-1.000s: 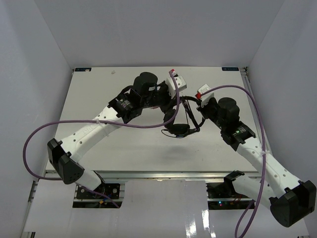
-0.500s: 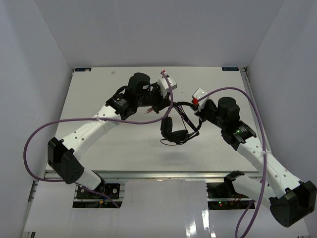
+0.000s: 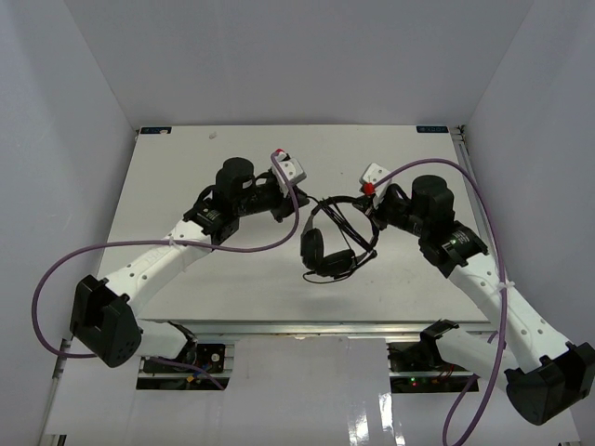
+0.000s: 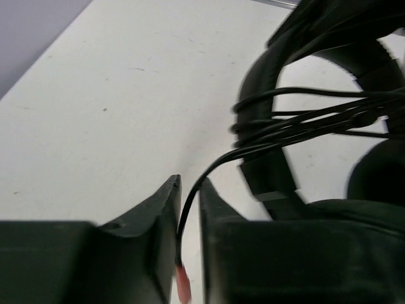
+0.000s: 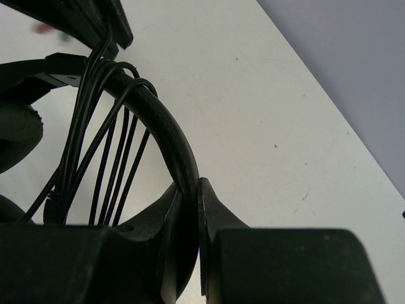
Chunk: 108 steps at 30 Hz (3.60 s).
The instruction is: Wrap the headphones
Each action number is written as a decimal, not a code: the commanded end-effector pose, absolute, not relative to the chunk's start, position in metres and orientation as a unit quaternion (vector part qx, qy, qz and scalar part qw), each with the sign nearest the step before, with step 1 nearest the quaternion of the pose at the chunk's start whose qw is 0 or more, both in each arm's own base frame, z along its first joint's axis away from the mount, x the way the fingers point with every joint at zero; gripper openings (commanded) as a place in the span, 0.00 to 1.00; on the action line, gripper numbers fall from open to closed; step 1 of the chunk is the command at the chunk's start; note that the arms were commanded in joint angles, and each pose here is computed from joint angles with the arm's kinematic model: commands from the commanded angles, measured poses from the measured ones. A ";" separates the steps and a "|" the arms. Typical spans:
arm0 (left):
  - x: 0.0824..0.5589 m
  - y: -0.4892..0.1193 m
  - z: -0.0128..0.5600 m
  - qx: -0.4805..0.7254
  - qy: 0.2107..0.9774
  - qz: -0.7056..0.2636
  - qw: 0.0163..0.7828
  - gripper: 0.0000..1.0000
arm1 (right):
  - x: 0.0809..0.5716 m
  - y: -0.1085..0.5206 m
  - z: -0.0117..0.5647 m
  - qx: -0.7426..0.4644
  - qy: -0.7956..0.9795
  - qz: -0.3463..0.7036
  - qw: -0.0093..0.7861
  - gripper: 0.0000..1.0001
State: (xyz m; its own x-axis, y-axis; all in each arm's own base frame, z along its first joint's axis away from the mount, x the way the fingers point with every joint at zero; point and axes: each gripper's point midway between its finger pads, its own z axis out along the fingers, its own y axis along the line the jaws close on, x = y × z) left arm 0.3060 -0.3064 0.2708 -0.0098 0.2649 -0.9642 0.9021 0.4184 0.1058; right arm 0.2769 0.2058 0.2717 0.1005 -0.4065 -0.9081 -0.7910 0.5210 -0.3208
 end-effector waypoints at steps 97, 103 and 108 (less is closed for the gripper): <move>0.183 -0.150 0.280 0.078 0.697 -0.361 0.615 0.98 | 0.372 0.187 0.236 -0.272 0.787 0.102 0.544 0.90; 0.181 -0.156 0.283 0.053 0.704 -0.393 0.589 0.98 | 0.342 0.135 0.271 -0.196 0.774 0.037 0.600 0.90; 0.180 -0.152 0.277 0.045 0.705 -0.386 0.593 0.98 | 0.315 0.105 0.269 -0.156 0.779 0.011 0.608 0.90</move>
State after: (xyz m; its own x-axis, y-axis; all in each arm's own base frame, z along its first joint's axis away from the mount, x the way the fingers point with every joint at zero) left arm 0.1829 -0.1561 0.2652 -0.3084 -0.3511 -0.8841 0.5334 0.7057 -0.4663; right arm 0.3256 0.1334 0.2746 -0.1831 -0.2592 -0.9483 -0.3765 0.9096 -0.1759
